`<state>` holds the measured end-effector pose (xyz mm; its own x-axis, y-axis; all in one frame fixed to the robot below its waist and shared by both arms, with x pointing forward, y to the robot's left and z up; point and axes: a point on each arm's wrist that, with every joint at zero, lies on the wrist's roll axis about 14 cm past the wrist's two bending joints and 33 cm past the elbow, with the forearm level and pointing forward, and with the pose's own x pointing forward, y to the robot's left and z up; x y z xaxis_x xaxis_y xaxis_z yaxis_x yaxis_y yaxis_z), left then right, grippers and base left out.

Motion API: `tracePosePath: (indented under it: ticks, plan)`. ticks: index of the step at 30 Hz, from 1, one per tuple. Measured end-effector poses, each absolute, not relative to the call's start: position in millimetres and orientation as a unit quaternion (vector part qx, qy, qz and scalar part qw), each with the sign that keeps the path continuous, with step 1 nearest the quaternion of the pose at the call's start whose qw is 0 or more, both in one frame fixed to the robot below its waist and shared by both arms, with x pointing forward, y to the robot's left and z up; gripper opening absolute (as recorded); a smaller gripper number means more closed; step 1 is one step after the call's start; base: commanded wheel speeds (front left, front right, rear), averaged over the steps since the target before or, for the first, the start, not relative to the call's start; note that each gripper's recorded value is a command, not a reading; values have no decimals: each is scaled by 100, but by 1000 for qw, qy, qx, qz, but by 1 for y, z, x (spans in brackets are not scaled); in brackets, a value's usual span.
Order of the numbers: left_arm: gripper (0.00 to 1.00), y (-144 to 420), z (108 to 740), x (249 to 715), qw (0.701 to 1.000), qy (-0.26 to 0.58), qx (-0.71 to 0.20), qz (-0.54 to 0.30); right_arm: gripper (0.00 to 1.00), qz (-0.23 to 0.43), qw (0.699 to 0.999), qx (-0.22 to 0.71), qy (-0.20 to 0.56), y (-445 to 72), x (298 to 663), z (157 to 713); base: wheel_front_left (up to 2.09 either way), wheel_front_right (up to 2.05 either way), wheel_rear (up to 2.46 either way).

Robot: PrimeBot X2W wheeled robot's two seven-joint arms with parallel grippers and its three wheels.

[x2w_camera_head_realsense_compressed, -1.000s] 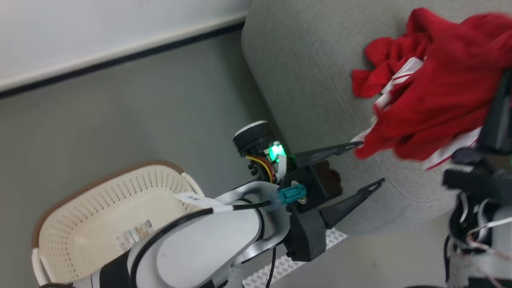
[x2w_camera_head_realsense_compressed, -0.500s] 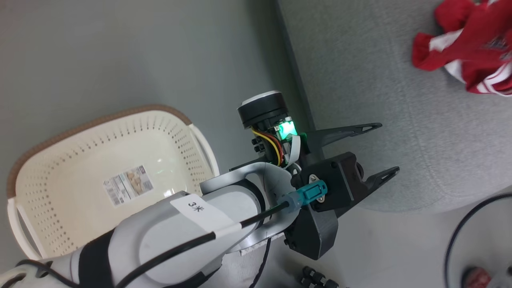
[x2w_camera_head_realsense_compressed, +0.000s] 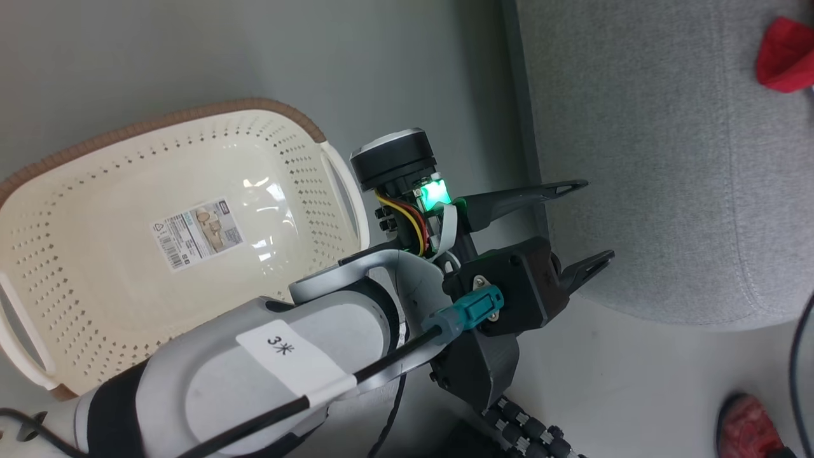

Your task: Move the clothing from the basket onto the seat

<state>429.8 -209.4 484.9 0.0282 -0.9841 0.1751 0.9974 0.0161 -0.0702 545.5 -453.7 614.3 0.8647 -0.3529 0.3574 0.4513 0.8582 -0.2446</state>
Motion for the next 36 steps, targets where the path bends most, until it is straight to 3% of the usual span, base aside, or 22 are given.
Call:
tracePosePath:
  ticks: [5, 13, 14, 15, 16, 27, 36]
  plan:
    - [100, -209, 475, 433, 714, -31, -93, -694, 0, -248, 961, -116, -29, -475, 542, 521, 0, 0, 0]
    - [100, -207, 474, 434, 716, -28, -81, -693, 0, -287, 948, -97, 91, -493, 517, 453, 0, 0, 0]
    - [100, -206, 475, 434, 717, -28, -79, -692, 16, -292, 947, -94, 99, -495, 514, 450, 0, 0, 0]
    - [100, -205, 476, 435, 718, -29, -77, -691, 49, -297, 945, -92, 102, -497, 512, 449, 0, 0, 0]
    - [100, -204, 477, 436, 722, -30, -77, -687, 100, -303, 943, -92, 101, -500, 510, 452, 0, 0, 0]
    - [100, -190, 492, 439, 748, -28, -76, -658, 100, -332, 940, -74, 35, -506, 492, 495, 0, 0, 0]
    - [100, -168, 509, 445, 792, -23, -82, -604, 100, -273, 961, -48, 19, -446, 473, 485, 0, 0, 0]
